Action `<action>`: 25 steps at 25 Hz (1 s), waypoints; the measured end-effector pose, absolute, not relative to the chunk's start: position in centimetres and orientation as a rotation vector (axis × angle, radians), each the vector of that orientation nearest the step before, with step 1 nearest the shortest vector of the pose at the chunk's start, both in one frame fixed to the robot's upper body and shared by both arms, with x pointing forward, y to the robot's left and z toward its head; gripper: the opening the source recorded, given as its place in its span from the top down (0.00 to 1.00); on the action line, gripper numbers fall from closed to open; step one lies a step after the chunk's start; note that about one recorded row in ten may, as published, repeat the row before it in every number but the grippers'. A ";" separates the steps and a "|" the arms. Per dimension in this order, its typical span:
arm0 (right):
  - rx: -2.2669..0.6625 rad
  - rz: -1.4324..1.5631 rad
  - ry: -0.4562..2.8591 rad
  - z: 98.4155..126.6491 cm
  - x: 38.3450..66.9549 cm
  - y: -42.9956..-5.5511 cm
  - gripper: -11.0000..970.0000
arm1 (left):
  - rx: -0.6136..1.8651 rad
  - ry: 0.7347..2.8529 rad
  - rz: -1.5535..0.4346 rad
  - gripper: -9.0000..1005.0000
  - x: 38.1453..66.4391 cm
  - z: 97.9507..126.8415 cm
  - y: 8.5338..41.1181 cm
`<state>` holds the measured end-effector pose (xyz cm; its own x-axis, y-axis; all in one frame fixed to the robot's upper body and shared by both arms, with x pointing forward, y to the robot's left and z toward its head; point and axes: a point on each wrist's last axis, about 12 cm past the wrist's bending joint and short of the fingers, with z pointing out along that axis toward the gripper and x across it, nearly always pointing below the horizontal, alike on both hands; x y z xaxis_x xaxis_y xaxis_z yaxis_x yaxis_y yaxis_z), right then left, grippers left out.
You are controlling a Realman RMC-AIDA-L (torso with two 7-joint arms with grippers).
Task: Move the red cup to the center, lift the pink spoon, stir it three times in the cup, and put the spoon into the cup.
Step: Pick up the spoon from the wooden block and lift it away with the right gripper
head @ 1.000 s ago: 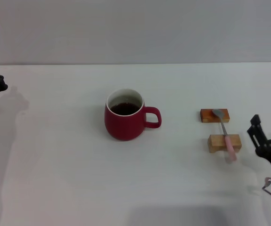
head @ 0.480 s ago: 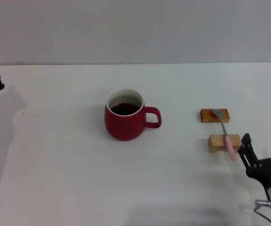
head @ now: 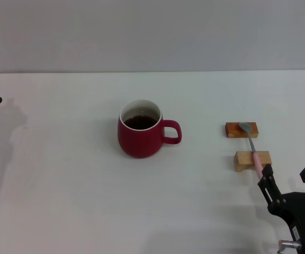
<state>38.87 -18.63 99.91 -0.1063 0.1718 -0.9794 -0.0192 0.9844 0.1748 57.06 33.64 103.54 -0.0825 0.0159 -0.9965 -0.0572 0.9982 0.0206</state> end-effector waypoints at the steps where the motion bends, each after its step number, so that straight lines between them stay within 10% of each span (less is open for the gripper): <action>1: 0.116 0.162 1.671 99.9 38.9 -18.6 0.16 | -0.032 1.652 0.061 0.92 57.1 103.5 33.6; 25: 0.088 0.235 1.733 98.8 39.8 -18.8 0.16 | -0.040 1.629 0.067 0.91 56.2 103.4 34.0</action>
<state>39.81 -18.81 98.75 -0.1766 0.1907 -0.9656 -0.0737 0.9757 0.2062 56.18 34.03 103.37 -0.0594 0.0151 -0.9981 -0.0671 0.9976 0.0191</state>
